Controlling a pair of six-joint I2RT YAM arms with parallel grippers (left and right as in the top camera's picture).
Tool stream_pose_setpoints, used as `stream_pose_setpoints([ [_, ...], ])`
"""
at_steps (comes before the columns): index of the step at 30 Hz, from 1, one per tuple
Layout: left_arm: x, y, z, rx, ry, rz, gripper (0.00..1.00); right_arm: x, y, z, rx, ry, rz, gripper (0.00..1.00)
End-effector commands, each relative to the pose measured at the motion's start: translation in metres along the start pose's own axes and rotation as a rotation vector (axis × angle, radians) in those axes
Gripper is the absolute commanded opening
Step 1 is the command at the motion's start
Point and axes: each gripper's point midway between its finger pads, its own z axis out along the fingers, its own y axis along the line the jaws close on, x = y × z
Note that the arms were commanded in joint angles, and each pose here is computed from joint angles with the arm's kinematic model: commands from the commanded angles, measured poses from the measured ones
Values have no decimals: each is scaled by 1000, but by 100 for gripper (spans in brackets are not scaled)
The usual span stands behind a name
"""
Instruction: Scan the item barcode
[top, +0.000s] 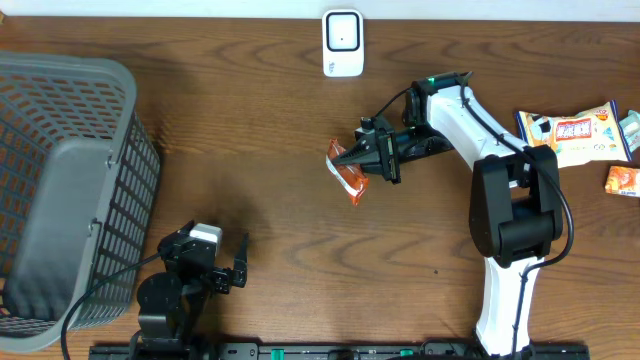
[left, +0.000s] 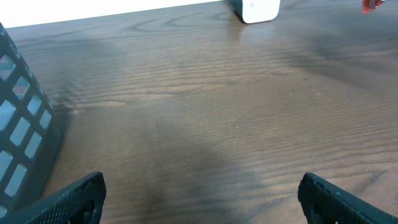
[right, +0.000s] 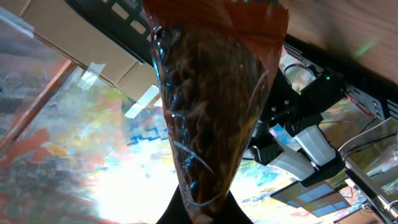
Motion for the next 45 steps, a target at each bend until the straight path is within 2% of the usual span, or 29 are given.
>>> stream_pose_setpoints([
  [1, 9, -1, 2, 2, 28, 10, 98, -1, 5, 3, -30, 8, 20, 1],
  [5, 9, -1, 2, 2, 28, 10, 99, 1, 3, 8, -20, 19, 18, 1],
  [12, 9, -1, 2, 2, 28, 10, 99, 7, -4, 24, 17, 51, -121, 1],
  [19, 9, -1, 2, 2, 28, 10, 98, 8, -24, 29, 130, 72, -205, 1],
  [24, 9, -1, 2, 2, 28, 10, 98, 8, -27, 29, 144, 76, -253, 1],
  [45, 9, -1, 2, 2, 28, 10, 98, 15, -36, 44, 190, 112, -245, 1],
])
